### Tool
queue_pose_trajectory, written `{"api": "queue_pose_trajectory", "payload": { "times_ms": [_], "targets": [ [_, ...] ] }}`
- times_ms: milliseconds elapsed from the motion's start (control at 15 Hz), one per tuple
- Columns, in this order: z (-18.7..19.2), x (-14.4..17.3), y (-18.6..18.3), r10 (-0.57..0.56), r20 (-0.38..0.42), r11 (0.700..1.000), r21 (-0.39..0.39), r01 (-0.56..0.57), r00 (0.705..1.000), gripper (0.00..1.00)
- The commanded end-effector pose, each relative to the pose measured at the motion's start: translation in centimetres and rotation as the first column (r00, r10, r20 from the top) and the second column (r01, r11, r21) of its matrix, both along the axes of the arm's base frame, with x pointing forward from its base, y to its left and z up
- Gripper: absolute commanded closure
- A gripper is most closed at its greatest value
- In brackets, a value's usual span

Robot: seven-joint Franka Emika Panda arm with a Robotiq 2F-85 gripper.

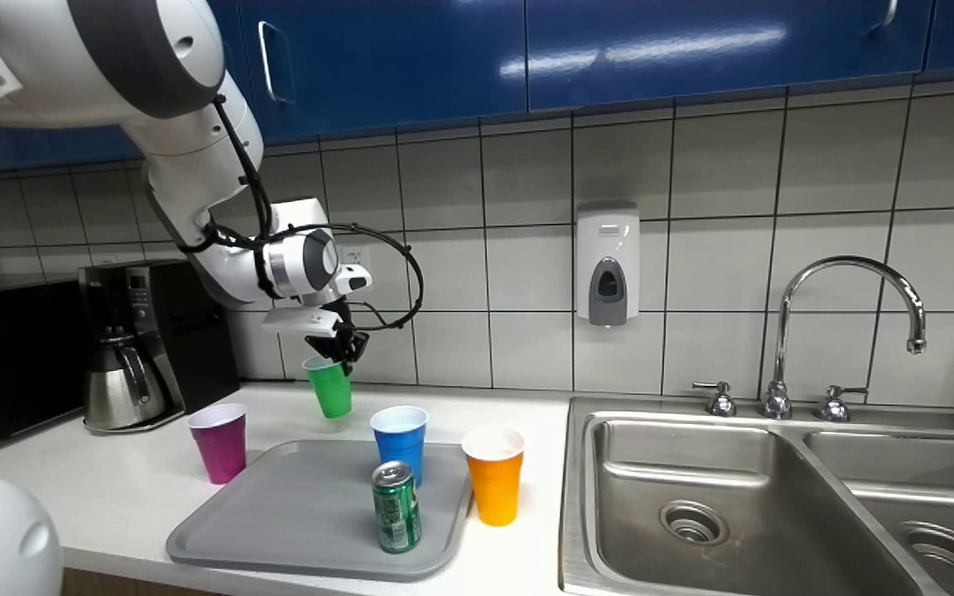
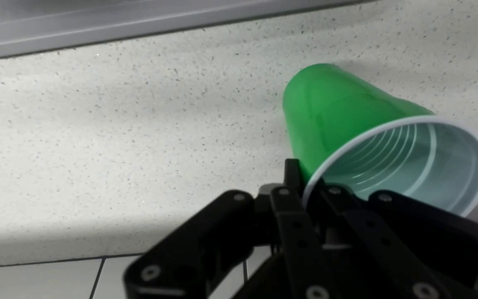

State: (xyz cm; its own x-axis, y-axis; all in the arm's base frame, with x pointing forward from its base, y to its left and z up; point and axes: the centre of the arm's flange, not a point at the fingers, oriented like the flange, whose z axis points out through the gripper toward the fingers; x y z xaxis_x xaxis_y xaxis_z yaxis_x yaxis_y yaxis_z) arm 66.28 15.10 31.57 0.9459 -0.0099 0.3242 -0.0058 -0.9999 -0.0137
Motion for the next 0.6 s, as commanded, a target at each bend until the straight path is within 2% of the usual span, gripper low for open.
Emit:
{"api": "queue_pose_trajectory", "payload": {
  "times_ms": [0, 533],
  "targets": [
    [1.7, -2.6, -1.0, 0.040, -0.004, 0.999, 0.026, -0.039, 0.999, 0.99],
    [0.5, -5.7, -1.7, 0.097, -0.059, 0.995, 0.007, -0.097, 0.994, 0.99]
  ]
}}
